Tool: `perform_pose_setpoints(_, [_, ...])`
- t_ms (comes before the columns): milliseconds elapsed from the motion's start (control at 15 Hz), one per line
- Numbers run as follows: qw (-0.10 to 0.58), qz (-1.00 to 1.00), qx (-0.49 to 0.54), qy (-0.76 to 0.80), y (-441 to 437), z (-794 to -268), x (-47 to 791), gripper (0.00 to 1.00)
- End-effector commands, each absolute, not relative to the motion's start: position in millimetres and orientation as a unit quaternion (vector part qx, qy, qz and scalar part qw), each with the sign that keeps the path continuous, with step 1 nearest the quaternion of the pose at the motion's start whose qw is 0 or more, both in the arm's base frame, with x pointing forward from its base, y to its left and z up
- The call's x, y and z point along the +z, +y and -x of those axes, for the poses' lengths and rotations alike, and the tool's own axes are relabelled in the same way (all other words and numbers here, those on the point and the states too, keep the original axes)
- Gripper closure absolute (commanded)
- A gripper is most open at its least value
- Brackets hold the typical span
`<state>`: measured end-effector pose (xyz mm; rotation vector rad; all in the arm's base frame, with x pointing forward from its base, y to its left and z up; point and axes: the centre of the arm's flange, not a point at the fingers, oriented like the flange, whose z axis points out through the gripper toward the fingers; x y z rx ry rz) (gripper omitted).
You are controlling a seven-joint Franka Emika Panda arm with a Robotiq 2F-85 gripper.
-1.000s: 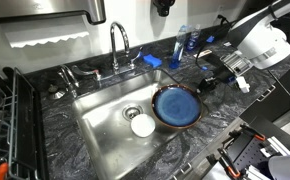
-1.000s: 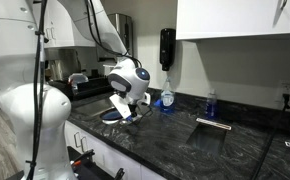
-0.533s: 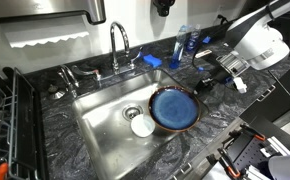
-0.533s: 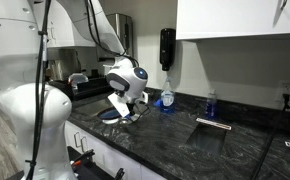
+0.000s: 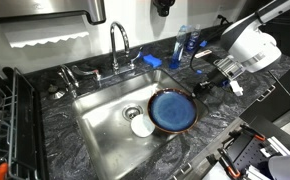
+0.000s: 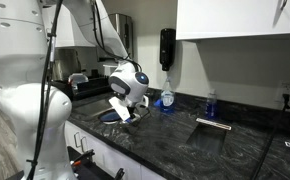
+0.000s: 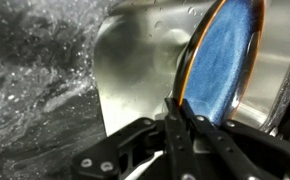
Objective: Pick up the plate from the counter and put it in the sink
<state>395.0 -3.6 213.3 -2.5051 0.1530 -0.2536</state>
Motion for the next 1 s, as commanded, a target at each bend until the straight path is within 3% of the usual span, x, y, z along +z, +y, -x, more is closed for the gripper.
perform_pose_setpoints(0, [0.344,0.93,-0.111,0.062,2,-423,187,0.98])
perform_pose_setpoints(600, [0.357,0.918,-0.127,0.121,87,-475,189,0.98])
perform_pose_setpoints(933, [0.321,0.93,-0.13,0.122,139,-499,198,0.98])
